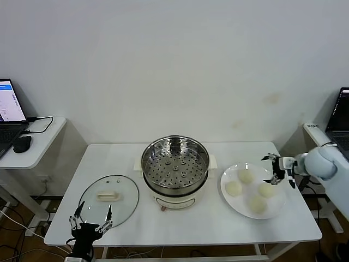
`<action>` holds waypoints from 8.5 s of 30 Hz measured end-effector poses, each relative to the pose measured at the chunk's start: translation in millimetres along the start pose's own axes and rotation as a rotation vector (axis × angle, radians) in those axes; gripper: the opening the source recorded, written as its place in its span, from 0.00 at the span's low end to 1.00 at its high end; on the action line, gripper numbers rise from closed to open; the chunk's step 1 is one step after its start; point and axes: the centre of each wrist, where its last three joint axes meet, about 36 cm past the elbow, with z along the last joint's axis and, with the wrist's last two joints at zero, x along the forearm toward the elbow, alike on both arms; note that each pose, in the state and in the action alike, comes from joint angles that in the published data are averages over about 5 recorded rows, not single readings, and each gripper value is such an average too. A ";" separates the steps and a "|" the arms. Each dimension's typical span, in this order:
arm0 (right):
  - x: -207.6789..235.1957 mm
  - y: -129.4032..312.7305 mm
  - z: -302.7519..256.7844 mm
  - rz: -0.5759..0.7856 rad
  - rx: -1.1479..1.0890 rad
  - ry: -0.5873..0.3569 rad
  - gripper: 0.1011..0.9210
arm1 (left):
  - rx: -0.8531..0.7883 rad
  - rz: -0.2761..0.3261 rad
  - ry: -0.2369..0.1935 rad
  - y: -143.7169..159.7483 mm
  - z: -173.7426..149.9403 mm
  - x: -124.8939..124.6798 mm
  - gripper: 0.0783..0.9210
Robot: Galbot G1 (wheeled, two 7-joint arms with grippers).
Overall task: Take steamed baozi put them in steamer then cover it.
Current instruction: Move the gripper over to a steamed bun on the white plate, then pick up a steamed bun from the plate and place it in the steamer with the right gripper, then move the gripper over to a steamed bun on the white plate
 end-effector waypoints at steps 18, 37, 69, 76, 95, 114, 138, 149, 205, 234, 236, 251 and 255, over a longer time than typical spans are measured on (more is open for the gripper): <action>-69.9 -47.4 -23.9 -0.180 0.061 0.075 0.88 | -0.002 -0.034 -0.020 9.8 -5.3 -0.5 0.88; -105.4 -52.8 -30.1 -0.211 0.040 0.123 0.85 | -0.004 -0.045 -0.034 11.1 -3.8 -0.1 0.88; -89.7 -56.1 -32.3 -0.190 0.069 0.122 0.51 | 0.007 -0.050 -0.059 8.6 -4.9 0.0 0.88; -54.7 -67.2 -33.7 -0.158 0.083 0.098 0.51 | 0.005 -0.040 -0.071 7.7 -9.1 0.4 0.88; 77.9 -134.6 -102.8 -0.012 0.207 -0.079 0.52 | 0.002 -0.029 -0.095 11.1 -11.9 -4.6 0.88; 47.2 -173.4 -277.3 -0.053 0.592 -0.270 0.52 | -0.001 -0.067 -0.114 22.2 -13.3 -9.1 0.88; -66.4 -168.9 -349.6 -0.132 1.120 -0.248 0.53 | -0.003 -0.080 -0.118 26.9 -11.9 -17.5 0.88; -84.4 -171.3 -354.2 -0.128 1.228 -0.227 0.67 | 0.006 -0.085 -0.109 24.9 -8.9 -16.5 0.88; 22.2 -49.0 -83.4 -0.241 0.128 0.043 0.88 | 0.039 -0.080 -0.138 16.2 -26.9 -0.6 0.88; -101.2 -18.8 -104.1 -0.317 0.143 0.034 0.83 | 0.025 -0.093 -0.131 22.1 -19.0 -9.9 0.88; -103.5 -18.9 -105.0 -0.317 0.142 0.035 0.79 | 0.024 -0.093 -0.133 22.6 -19.4 -10.6 0.88; -106.4 -18.7 -101.7 -0.313 0.135 0.049 0.57 | 0.027 -0.094 -0.130 21.5 -18.7 -10.5 0.88; -98.2 -24.1 -100.6 -0.303 0.129 0.049 0.52 | 0.030 -0.092 -0.136 20.7 -20.3 -10.9 0.88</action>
